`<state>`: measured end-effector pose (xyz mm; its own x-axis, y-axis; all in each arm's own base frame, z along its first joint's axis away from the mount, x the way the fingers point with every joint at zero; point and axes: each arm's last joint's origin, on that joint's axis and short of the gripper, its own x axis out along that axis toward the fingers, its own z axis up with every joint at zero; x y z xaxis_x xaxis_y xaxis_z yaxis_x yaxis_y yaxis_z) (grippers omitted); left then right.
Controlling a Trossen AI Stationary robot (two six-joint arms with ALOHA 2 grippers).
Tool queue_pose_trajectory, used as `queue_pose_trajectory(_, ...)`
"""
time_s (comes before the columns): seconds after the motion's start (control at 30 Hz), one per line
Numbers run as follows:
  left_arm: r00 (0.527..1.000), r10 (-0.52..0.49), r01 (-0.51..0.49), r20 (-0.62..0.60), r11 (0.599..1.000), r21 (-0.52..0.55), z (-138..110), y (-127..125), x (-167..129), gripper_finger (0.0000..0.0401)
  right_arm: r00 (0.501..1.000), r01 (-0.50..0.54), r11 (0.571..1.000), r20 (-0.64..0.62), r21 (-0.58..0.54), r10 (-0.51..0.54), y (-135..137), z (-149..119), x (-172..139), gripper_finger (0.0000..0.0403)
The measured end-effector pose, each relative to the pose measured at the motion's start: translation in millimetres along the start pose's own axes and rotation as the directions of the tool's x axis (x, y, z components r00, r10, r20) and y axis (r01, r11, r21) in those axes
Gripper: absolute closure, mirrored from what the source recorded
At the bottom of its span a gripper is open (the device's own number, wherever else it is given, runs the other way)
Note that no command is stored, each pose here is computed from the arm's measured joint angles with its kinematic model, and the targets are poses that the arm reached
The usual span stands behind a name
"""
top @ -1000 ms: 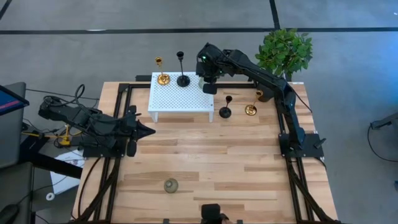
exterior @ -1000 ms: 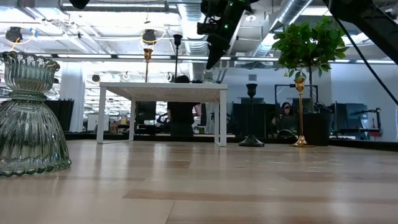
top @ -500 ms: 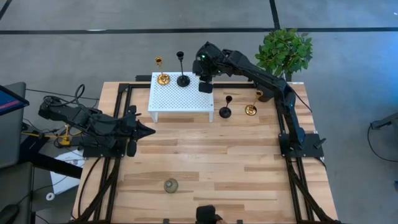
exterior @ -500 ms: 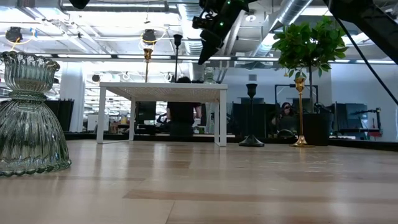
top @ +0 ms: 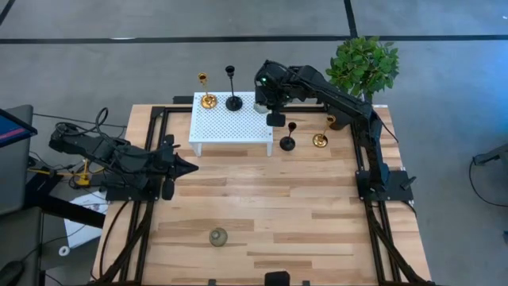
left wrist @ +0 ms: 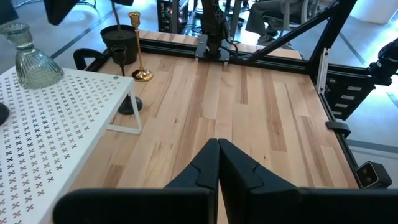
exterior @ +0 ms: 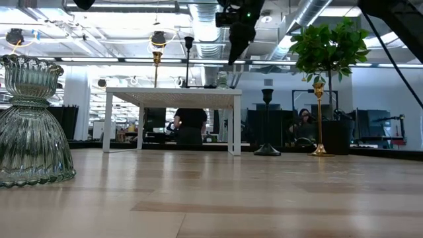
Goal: Pick & Place candle stick holders
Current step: Put the top transparent candle holder on the shelf
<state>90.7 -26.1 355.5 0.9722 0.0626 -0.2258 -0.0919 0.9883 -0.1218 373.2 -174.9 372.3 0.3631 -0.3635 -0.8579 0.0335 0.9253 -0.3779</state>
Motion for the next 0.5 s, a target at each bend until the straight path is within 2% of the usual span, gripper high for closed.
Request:
queue_pose_trajectory(0.1, 1.000, 0.000, 0.000, 0.000, 1.000, 0.000, 0.0, 0.0, 0.1, 0.0396, 1.000, 0.008, 0.999, -0.003, 0.041, -0.008, -6.4, -1.6, 9.1, 0.0400)
queue_pose_trajectory(0.5, 1.000, 0.000, 0.000, -0.001, 1.000, 0.000, -0.2, 0.0, 0.2, 0.0396, 0.999, 0.020, 0.997, -0.045, 0.081, -0.017, -19.8, -16.7, 46.8, 0.0403)
